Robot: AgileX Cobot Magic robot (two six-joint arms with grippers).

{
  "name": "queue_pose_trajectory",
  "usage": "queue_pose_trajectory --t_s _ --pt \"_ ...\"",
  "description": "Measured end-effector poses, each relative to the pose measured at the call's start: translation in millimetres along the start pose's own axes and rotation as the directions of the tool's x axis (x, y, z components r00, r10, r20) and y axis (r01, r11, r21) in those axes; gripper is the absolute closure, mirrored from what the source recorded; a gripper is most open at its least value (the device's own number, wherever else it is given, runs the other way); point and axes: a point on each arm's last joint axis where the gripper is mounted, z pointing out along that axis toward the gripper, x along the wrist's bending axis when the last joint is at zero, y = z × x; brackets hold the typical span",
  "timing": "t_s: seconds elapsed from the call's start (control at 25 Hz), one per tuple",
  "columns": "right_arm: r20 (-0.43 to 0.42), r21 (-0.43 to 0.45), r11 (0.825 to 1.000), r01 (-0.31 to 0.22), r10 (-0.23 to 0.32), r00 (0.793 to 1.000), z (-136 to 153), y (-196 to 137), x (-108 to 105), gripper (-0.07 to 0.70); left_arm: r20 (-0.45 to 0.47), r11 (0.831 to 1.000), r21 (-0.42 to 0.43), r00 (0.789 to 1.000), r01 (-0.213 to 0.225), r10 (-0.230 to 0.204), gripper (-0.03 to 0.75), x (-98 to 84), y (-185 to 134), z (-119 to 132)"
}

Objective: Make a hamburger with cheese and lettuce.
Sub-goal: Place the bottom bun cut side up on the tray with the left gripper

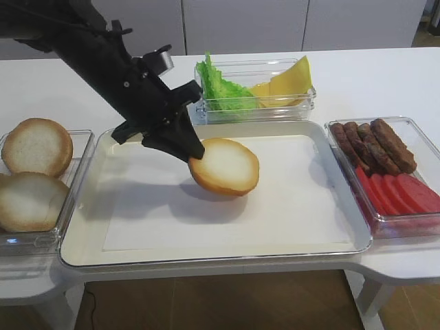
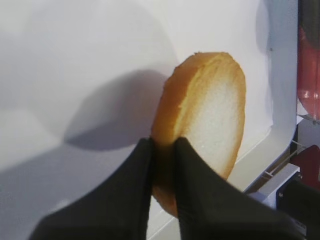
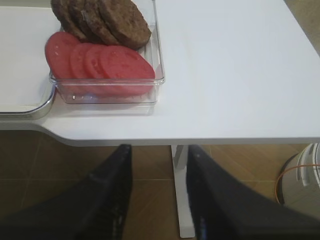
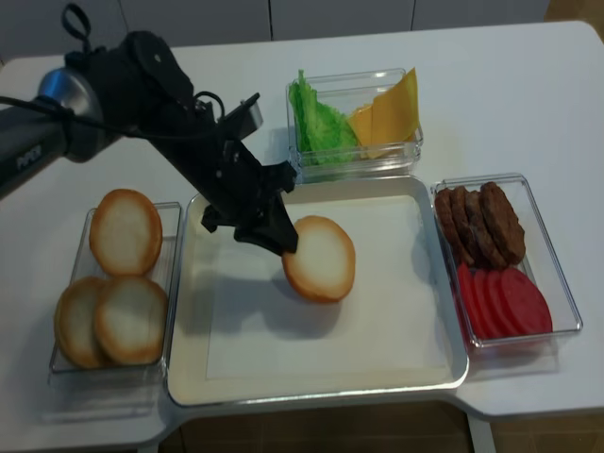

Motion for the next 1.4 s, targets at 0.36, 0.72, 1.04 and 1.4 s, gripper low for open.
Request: queue_pose_trajectory --t_s 0.36,0.72,1.04,1.4 --pt "0.0 0.0 1.0 0.0 0.0 1.0 0 0 0 0.352 -0.011 1.0 -0.006 1.0 -0.006 0.006 0.641 -0.9 3 12" --pt "0.0 0.0 1.0 0.0 0.0 1.0 0 0 0 0.352 -0.094 0.999 0.013 0.994 -0.053 0.054 0.643 4.9 1 13" --pt "0.0 0.0 1.0 0.0 0.0 1.0 0 0 0 0.352 -0.094 0.999 0.013 0.994 -0.053 0.054 0.568 4.9 1 13" --pt "0.0 0.0 1.0 0.0 0.0 1.0 0 0 0 0.352 -0.083 0.997 -0.022 0.994 -0.075 0.073 0.291 -3.0 8 5"
